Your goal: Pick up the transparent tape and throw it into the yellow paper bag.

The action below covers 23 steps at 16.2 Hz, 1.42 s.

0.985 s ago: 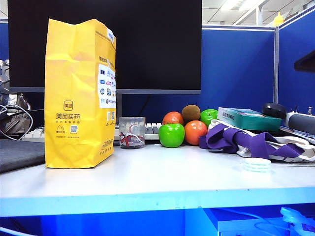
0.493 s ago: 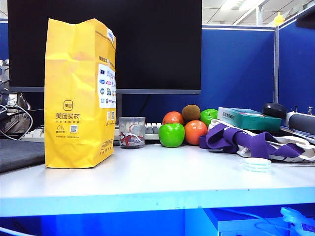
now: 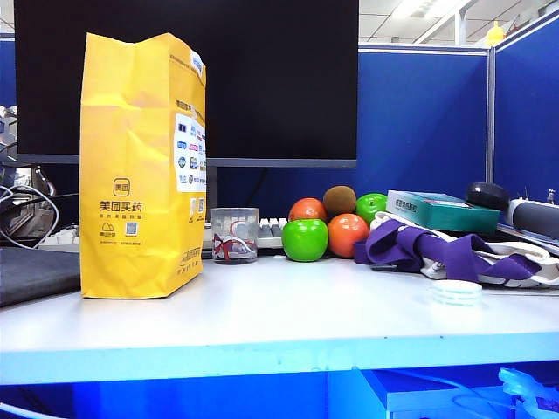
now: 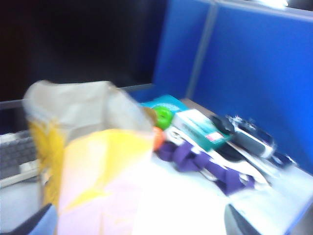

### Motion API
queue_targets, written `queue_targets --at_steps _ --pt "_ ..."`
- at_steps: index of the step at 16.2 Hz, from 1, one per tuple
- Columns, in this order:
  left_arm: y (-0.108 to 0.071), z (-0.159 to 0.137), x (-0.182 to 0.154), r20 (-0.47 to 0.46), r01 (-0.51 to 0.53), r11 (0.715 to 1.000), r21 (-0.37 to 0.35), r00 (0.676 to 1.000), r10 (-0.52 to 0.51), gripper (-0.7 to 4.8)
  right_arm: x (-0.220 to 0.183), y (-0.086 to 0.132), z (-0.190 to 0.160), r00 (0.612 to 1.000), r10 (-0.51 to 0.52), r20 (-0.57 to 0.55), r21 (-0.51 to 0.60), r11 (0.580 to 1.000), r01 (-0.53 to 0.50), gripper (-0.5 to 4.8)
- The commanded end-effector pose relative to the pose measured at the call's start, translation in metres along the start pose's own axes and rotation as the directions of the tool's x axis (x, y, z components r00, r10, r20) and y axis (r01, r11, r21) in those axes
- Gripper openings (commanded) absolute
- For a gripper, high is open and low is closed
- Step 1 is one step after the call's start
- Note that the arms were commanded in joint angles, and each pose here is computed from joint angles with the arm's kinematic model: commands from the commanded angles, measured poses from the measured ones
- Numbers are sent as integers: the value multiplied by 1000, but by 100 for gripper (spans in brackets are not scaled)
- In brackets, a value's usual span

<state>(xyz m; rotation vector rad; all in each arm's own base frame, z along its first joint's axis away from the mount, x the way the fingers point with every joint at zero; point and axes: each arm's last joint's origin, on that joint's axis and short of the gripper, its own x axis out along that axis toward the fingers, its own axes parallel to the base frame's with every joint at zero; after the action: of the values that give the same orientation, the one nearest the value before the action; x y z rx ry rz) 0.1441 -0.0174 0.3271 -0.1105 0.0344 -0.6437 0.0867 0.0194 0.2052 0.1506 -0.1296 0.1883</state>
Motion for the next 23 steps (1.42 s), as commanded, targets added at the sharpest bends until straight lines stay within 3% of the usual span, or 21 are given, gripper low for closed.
queue_targets --at_steps 1,4,6,8,9,10,12,14,16,18,20,23 --pt "9 27 21 -59 105 994 12 993 -104 479 5 0 7 998 -55 -6 -4 998 55 479" --pt "9 50 44 -61 167 984 69 985 -163 479 19 3 30 994 -61 86 20 998 59 479" --pt "5 52 62 -81 195 975 103 979 -187 479 41 7 52 995 -85 -49 -42 996 83 479" --pt "1 45 82 -136 230 970 77 966 -218 479 74 11 66 974 -95 -207 -67 994 82 479" --pt "0 40 90 -177 251 966 58 955 -237 479 92 14 70 951 -83 -299 -73 995 64 479" --pt "-2 33 98 -253 268 960 77 937 -241 479 116 16 72 901 -60 -431 -73 997 32 479" --pt "-12 31 109 -381 250 953 168 909 -171 479 141 17 64 788 -71 -611 -141 990 -20 479" --pt "-18 30 117 -443 262 950 166 881 -166 479 155 18 49 692 -39 -721 -114 992 -62 479" --pt "-28 26 125 -458 302 939 167 867 -197 479 162 17 32 624 -26 -781 -96 992 -78 479" --pt "-38 18 136 -480 348 925 155 844 -237 479 169 16 16 573 0 -819 -67 993 -96 479" --pt "-43 7 149 -510 331 933 140 832 -218 479 175 15 5 550 -4 -835 -77 991 -109 479" --pt "-55 -19 173 -578 369 926 77 773 -260 479 189 15 -15 529 55 -847 -30 988 -152 479"
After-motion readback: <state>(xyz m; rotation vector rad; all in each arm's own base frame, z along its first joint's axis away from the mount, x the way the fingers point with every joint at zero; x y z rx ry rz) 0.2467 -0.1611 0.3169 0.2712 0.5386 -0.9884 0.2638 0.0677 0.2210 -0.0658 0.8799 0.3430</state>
